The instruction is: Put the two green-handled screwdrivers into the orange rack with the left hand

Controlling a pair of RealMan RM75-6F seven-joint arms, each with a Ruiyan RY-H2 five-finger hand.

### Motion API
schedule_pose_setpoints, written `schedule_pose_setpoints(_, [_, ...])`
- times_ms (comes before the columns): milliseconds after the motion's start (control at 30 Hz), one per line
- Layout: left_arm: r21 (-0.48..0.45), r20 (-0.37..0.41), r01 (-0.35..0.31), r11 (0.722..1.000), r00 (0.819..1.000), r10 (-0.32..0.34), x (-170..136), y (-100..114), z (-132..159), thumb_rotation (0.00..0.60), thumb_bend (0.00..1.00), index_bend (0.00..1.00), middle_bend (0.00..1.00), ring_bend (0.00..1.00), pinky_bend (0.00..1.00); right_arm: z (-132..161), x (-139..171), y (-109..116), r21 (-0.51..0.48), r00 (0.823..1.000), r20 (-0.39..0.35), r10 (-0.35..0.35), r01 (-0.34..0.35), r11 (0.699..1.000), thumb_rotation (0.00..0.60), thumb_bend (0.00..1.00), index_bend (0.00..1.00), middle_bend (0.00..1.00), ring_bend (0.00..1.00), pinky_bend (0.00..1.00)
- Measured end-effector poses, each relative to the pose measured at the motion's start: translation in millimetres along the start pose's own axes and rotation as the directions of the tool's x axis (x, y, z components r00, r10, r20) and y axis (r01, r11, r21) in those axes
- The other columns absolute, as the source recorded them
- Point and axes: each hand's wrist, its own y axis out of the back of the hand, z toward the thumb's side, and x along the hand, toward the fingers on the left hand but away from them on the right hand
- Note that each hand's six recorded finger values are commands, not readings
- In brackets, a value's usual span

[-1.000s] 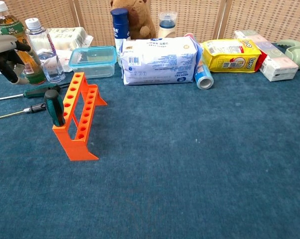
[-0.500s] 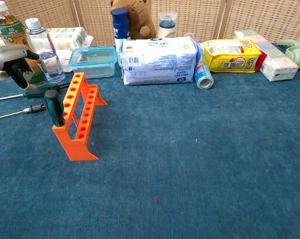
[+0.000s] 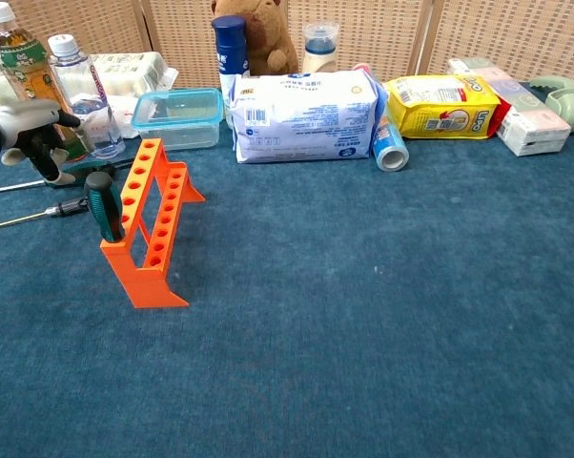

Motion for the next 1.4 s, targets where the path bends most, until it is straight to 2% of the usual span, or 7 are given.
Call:
schedule_pose_setpoints(600, [-0.007, -0.033, 0.021, 1.000, 0.999, -0.021, 9, -11, -1, 0.600, 0.32, 0.32, 0.78, 0.72, 0.86, -1, -1, 1, -0.004, 1.000, 0.001, 0.003, -0.003, 1.000, 0.600, 0.10, 0.02, 0.04, 0.00, 0.01])
schedule_pose_setpoints(733, [0.005, -0.035, 0.013, 1.000, 0.999, -0.013, 10, -12, 1, 0.600, 0.33, 0.37, 0.78, 0.72, 0.86, 0, -1, 0, -0.006, 1.000, 0.000, 0.006, -0.006, 1.000, 0.600, 0.10, 0.02, 0.04, 0.00, 0.00])
schedule_pose_setpoints(1033, [0.027, -0.052, 0.017, 0.999, 0.999, -0.016, 13, -17, 0, 0.600, 0.38, 0.40, 0.78, 0.72, 0.86, 0, 0, 2, -0.008, 1.000, -0.002, 0.000, 0.000, 1.000, 0.600, 0.10, 0.02, 0.04, 0.00, 0.01])
schedule_pose_setpoints(1267, [0.039, -0.054, 0.012, 0.999, 0.998, -0.010, 15, -20, 4, 0.600, 0.43, 0.51, 0.78, 0.72, 0.86, 0, 0, 2, -0.013, 1.000, -0.007, 0.001, -0.002, 1.000, 0.600, 0.10, 0.02, 0.04, 0.00, 0.00])
schedule_pose_setpoints(1400, [0.034, -0.043, -0.001, 0.999, 0.999, 0.002, 14, -18, 5, 0.600, 0.44, 0.51, 0.78, 0.72, 0.86, 2, 2, 2, -0.015, 1.000, -0.014, 0.002, -0.002, 1.000, 0.600, 0.10, 0.02, 0.04, 0.00, 0.00])
